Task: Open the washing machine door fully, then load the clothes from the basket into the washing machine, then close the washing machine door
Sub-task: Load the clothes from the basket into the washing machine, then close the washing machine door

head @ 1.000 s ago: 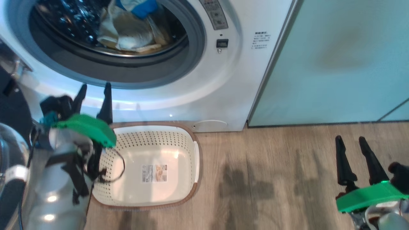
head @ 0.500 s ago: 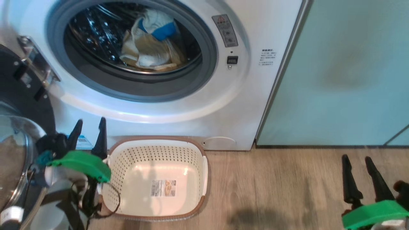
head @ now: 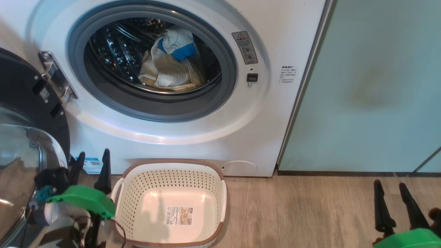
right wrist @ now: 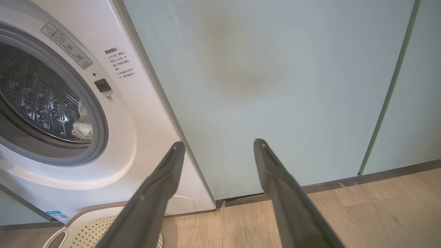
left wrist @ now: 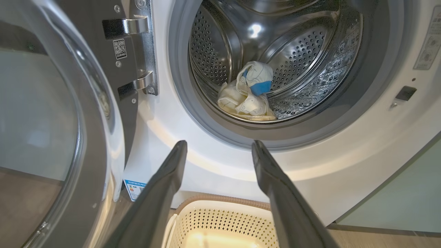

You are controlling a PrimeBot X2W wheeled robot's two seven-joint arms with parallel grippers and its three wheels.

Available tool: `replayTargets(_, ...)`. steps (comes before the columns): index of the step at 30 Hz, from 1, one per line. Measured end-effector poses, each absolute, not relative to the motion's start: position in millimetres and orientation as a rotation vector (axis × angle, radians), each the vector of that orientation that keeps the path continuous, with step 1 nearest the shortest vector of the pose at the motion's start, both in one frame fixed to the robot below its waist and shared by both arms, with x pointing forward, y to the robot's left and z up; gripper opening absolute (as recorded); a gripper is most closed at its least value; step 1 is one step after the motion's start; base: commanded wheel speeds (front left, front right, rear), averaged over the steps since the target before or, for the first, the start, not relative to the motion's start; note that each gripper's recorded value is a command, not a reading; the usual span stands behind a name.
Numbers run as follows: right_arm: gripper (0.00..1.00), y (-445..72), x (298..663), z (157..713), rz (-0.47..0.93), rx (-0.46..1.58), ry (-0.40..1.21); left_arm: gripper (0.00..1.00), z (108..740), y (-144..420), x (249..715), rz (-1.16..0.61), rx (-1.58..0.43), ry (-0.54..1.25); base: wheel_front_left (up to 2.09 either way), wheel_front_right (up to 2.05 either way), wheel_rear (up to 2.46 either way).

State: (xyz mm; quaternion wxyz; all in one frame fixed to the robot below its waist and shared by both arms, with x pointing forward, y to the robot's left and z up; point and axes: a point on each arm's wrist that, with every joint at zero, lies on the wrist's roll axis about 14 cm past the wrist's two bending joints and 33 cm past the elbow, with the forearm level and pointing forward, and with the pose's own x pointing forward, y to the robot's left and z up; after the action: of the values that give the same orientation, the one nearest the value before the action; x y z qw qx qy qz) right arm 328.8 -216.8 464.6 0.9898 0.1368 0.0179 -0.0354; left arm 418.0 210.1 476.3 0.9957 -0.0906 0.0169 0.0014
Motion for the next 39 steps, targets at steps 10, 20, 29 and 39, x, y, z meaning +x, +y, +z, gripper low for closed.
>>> replayTargets(10,1.0,-224.1,322.4,469.7,-0.09,0.265,0.016,1.0,474.6,203.9,409.7,-0.009,-0.182,0.038,0.0,0.0,0.0)
replayTargets(20,1.0,-221.2,324.4,471.2,-0.08,0.265,0.012,1.0,472.5,205.7,403.9,-0.003,-0.188,0.042,-0.02,0.02,0.0)
replayTargets(29,1.0,-220.5,320.6,467.1,-0.081,0.266,0.025,1.0,474.8,205.9,402.8,-0.006,-0.19,0.034,-0.79,0.79,0.0)
replayTargets(39,1.0,-218.6,322.0,466.9,-0.074,0.266,0.026,1.0,478.8,213.0,401.5,0.013,-0.187,0.018,-1.89,1.89,0.0)
